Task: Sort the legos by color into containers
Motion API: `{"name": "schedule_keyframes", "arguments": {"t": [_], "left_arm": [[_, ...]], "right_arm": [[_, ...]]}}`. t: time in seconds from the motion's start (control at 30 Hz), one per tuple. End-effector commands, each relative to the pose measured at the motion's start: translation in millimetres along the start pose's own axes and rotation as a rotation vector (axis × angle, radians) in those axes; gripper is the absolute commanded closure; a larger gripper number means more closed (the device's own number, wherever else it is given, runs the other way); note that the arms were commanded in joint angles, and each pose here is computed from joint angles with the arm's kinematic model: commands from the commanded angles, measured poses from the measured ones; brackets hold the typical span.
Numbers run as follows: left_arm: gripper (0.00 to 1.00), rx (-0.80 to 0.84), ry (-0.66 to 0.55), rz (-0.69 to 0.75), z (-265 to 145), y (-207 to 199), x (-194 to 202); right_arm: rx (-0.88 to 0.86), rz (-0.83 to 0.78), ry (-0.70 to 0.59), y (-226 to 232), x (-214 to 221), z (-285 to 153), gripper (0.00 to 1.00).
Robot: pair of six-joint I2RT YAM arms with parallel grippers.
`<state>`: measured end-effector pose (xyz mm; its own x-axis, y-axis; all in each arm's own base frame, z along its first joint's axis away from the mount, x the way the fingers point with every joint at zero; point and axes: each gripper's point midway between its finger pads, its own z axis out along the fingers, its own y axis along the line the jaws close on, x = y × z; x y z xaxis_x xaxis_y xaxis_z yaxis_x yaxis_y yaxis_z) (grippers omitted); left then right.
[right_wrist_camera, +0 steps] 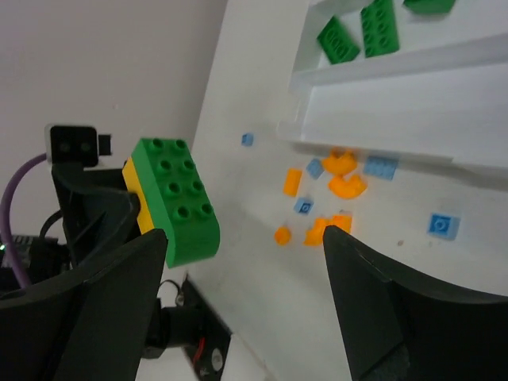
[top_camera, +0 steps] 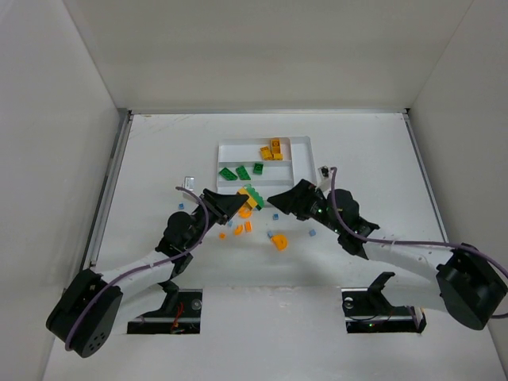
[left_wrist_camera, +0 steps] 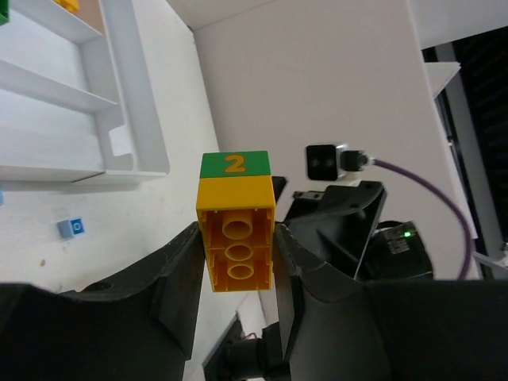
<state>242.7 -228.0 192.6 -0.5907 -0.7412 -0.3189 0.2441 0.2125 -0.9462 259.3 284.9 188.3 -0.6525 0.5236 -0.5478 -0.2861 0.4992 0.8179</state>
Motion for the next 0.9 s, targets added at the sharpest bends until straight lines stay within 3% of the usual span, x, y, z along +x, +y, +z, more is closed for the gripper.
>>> {"name": "schedule_keyframes", "arguments": {"t": [0.0,0.13,0.27,0.63,0.87], "left_arm": [[0.79,0.213,-0.028,-0.045,2.5,-60.9,-16.3],[0.79,0.234,-0.032,-0.071,0.1,-66.9,-17.1],[0.79,0.236,-0.024,-0.076,-1.4,-66.8,-13.7],[0.79,0.276,-0.014,-0.118,-0.9,-78.0,-12.9],[0.79,0.270,-0.019,-0.120,-4.1,-73.6,-13.6]], "right_arm": [[-0.322,0.116,-0.027,72.7,-8.3,-10.3,0.12],[-0.359,0.153,-0.009,79.6,-1.3,-7.5,0.08],[-0.413,0.172,0.023,89.4,5.8,-3.7,0.11],[-0.528,0.285,0.047,106.9,4.8,-2.6,0.36],[-0.499,0.296,0.027,98.3,3.3,1.1,0.40]]}}
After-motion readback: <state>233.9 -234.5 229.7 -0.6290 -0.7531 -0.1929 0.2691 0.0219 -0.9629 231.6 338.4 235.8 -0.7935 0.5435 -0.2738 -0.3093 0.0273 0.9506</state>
